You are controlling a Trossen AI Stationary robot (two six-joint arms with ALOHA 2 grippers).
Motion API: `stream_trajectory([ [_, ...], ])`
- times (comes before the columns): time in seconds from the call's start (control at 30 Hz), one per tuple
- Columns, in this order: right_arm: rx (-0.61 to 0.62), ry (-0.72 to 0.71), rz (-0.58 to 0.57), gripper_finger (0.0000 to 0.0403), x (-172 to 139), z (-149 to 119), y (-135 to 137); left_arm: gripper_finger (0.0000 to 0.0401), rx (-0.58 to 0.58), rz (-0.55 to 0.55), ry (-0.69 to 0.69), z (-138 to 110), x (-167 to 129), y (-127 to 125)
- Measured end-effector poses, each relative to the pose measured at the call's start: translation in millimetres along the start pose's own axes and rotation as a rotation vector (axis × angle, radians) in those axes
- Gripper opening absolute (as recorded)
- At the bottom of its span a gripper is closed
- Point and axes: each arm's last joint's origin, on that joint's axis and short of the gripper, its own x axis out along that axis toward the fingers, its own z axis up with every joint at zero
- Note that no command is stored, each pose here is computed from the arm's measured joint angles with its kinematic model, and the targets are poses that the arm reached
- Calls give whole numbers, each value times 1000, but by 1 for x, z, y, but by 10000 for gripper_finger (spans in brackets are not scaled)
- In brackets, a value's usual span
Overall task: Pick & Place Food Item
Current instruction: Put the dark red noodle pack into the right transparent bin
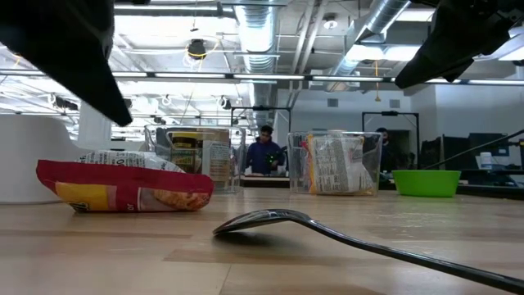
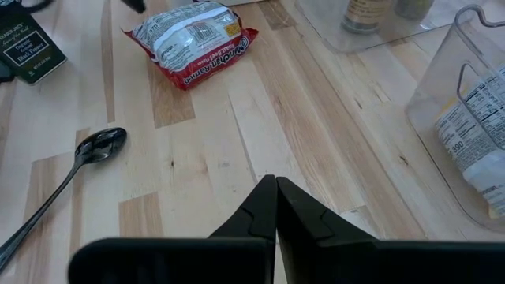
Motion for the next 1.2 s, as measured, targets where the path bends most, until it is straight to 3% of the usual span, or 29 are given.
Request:
stream_trajectory([
  [0.13, 0, 0, 0, 0, 0, 0, 0, 0, 23, 5, 85, -2, 2, 4],
  [0.4, 0, 0, 0, 0, 0, 0, 0, 0, -18, -112, 206, -4, 1, -3],
  [0.83, 0, 0, 0, 0, 0, 0, 0, 4, -21, -127, 215, -4, 1, -4],
  [1.0, 0, 0, 0, 0, 0, 0, 0, 37, -22, -125, 215, -3, 2, -3],
  [1.2, 0, 0, 0, 0, 0, 0, 0, 112, 8, -130, 216, -3, 2, -3],
])
